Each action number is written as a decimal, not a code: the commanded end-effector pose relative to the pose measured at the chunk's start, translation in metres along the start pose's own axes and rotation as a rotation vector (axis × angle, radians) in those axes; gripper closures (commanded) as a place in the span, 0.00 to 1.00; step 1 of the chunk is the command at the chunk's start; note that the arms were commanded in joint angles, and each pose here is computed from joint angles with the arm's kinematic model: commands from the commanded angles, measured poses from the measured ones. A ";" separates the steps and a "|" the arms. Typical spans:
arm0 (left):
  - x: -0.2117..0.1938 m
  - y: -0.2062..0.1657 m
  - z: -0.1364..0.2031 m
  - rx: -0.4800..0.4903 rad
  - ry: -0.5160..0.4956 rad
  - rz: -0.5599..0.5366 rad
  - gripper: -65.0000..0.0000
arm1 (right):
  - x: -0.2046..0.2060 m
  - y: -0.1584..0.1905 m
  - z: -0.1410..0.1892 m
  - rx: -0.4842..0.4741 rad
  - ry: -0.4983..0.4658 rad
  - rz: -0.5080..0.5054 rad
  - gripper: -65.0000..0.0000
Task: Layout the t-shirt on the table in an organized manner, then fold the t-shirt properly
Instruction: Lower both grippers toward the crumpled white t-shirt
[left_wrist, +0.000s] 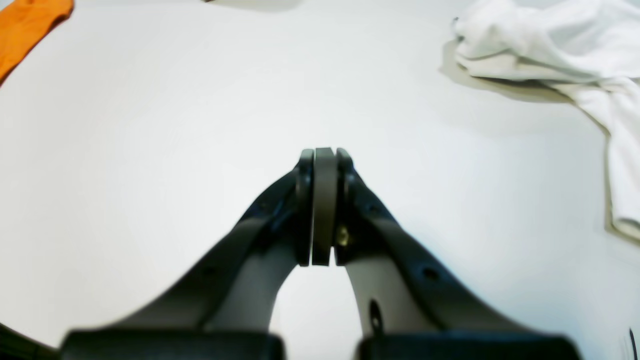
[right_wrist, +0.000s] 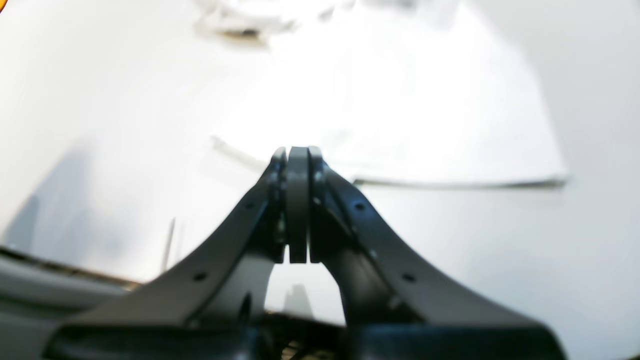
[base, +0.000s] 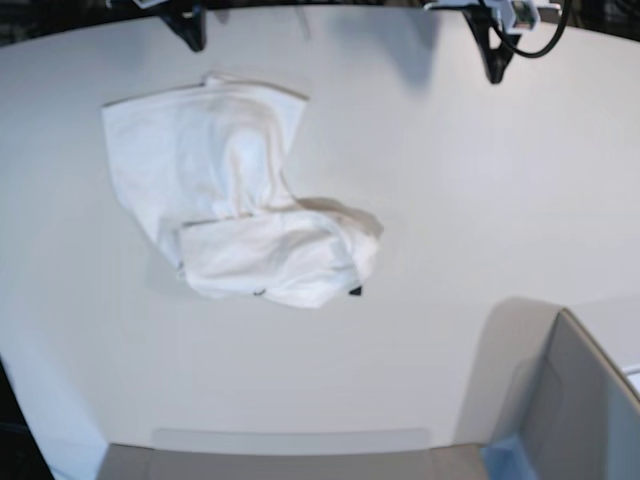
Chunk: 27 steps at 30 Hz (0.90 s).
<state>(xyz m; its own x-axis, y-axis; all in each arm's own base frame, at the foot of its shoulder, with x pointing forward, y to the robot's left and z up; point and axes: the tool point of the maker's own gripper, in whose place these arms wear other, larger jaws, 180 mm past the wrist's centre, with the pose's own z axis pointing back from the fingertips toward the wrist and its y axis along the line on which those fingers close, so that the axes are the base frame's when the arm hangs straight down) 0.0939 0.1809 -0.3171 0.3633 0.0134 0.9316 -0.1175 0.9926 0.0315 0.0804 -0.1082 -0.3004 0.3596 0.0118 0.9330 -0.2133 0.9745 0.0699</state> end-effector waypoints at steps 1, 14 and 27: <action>0.016 -0.003 -0.004 -0.008 -0.064 -0.002 1.00 | 0.013 0.003 -0.002 0.013 -0.050 0.000 1.00; 0.056 -0.009 -0.043 -0.011 -0.240 0.018 1.00 | 0.040 -0.005 -0.046 0.042 -0.167 0.065 1.00; 0.057 -0.009 -0.045 -0.015 -0.245 0.012 0.98 | 0.032 -0.011 -0.061 0.037 -0.103 0.080 0.83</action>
<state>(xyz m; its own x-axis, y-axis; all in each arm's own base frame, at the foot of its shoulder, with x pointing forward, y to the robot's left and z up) 0.1575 0.1786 -0.2896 0.1586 0.0131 0.9873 -0.1139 0.9935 0.0051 0.1496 -0.1064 -0.3029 0.2808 0.0752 0.9568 -0.2698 0.9629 0.0035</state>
